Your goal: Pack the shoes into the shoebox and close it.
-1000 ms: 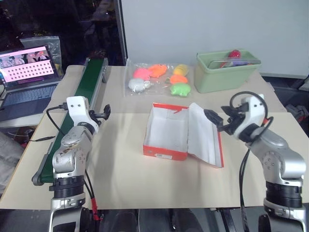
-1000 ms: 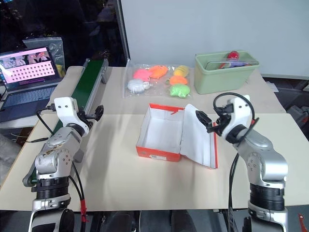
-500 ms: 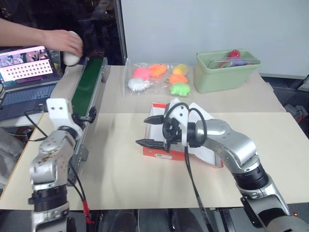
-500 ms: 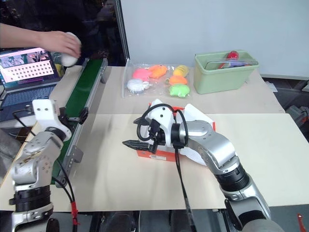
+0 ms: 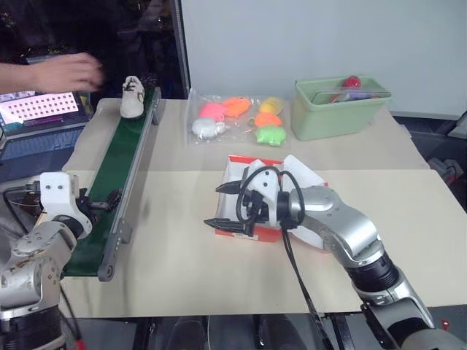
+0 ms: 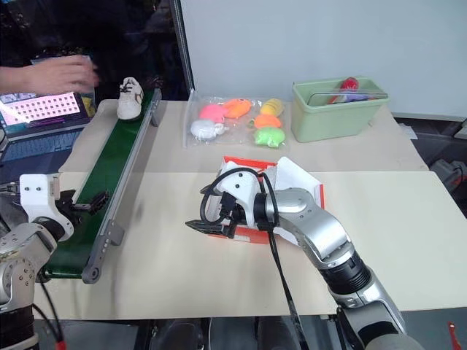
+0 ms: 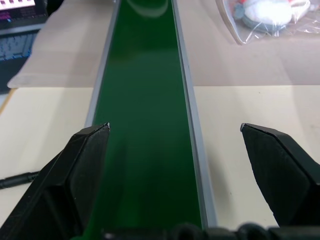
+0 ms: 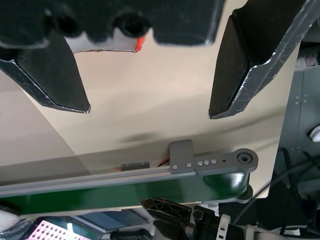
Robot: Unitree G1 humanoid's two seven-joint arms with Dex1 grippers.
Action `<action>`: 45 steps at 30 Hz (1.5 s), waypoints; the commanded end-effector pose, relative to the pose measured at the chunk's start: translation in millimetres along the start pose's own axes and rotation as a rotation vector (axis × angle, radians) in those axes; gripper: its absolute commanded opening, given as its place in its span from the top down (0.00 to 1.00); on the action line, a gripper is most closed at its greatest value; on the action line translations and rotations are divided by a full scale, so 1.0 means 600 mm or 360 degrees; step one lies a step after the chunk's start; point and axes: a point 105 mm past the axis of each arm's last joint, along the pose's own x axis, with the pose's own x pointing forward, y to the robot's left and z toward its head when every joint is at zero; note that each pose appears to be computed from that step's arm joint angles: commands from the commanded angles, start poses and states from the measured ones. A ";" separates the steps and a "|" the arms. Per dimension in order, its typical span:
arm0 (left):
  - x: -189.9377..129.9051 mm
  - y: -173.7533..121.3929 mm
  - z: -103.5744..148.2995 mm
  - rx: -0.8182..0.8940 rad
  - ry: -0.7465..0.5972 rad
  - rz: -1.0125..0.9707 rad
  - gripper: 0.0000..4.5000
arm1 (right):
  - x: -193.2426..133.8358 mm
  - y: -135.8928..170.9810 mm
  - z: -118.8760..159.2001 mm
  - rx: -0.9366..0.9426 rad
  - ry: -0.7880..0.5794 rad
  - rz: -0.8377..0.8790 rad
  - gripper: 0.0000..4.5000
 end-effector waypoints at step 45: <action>0.048 0.033 0.003 -0.0014 0.0234 0.0256 0.00 | -0.015 -0.018 0.013 -0.0029 -0.0040 -0.0179 0.02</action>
